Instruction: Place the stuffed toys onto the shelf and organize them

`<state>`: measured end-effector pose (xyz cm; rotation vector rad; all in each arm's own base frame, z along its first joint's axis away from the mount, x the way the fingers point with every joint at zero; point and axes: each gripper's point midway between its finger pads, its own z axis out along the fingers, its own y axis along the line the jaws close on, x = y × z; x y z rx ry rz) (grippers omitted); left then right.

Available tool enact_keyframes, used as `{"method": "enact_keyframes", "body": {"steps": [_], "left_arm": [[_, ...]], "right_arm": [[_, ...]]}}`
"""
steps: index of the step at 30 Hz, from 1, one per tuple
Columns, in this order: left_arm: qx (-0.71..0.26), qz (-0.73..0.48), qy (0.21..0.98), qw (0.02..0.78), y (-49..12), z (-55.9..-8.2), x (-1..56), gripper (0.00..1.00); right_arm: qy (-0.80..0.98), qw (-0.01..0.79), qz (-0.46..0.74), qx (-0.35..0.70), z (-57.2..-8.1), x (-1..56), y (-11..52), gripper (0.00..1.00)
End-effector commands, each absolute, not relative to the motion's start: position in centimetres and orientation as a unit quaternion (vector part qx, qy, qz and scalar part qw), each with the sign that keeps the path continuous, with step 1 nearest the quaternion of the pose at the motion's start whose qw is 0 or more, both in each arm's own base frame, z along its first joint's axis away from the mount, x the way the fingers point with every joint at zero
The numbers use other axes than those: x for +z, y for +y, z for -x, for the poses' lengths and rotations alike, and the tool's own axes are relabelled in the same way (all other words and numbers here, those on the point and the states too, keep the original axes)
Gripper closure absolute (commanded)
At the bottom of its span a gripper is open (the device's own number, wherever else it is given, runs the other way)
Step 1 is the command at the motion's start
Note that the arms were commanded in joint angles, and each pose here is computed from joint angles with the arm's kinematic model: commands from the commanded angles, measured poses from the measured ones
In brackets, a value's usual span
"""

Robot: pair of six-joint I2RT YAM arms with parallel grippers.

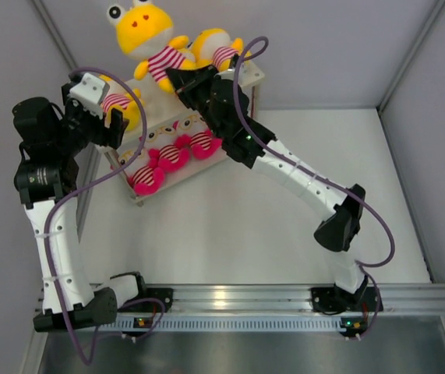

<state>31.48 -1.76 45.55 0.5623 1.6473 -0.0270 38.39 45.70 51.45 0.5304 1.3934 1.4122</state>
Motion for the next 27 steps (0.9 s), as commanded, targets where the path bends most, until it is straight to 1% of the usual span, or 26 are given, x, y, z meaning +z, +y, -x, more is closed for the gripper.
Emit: {"method": "enact_keyframes", "body": {"steps": [1, 3, 6, 8, 9, 10, 11, 16, 17, 20, 23, 27], "left_arm": [[-0.024, -0.259, 0.688, 0.677, -2.5, -32.9, 48.0, 0.21], [-0.037, -0.265, 0.686, 0.676, -3.0, -33.1, 48.0, 0.29], [-0.039, -0.267, 0.693, 0.669, -2.9, -33.5, 47.1, 0.34], [-0.033, -0.265, 0.696, 0.667, -2.7, -33.6, 46.9, 0.40], [-0.029, -0.265, 0.696, 0.667, -2.5, -33.8, 46.8, 0.44], [-0.024, -0.259, 0.697, 0.668, -2.3, -33.8, 46.8, 0.54], [-0.022, -0.257, 0.696, 0.670, -2.2, -33.8, 46.9, 0.61], [-0.005, -0.261, 0.693, 0.672, -1.9, -33.6, 46.8, 0.80], [-0.004, -0.261, 0.694, 0.671, -1.9, -33.5, 46.6, 0.88], [-0.003, -0.262, 0.699, 0.665, -1.8, -33.5, 45.7, 0.94], [0.007, -0.260, 0.701, 0.664, -1.5, -33.2, 45.5, 0.98], [0.047, -0.249, 0.699, 0.669, -0.3, -32.6, 46.2, 1.00]], "right_arm": [[0.588, 0.495, -0.224, 0.599, -38.0, 50.5, 47.6, 1.00], [0.590, 0.491, -0.224, 0.601, -38.0, 50.1, 48.0, 1.00], [0.594, 0.492, -0.222, 0.597, -37.8, 49.7, 48.4, 1.00], [0.594, 0.498, -0.221, 0.592, -37.3, 49.9, 48.5, 1.00], [0.596, 0.500, -0.220, 0.589, -37.1, 49.6, 48.6, 1.00], [0.596, 0.500, -0.222, 0.587, -37.0, 49.6, 48.7, 1.00], [0.597, 0.499, -0.221, 0.588, -36.7, 49.6, 48.8, 1.00], [0.607, 0.494, -0.224, 0.580, -36.5, 48.1, 49.4, 1.00], [0.609, 0.491, -0.226, 0.580, -36.5, 47.9, 49.5, 1.00], [0.614, 0.490, -0.231, 0.575, -36.6, 47.0, 49.7, 1.00], [0.615, 0.487, -0.232, 0.575, -36.7, 46.7, 49.9, 1.00], [0.620, 0.473, -0.241, 0.577, -36.6, 45.6, 50.4, 1.00]]}}
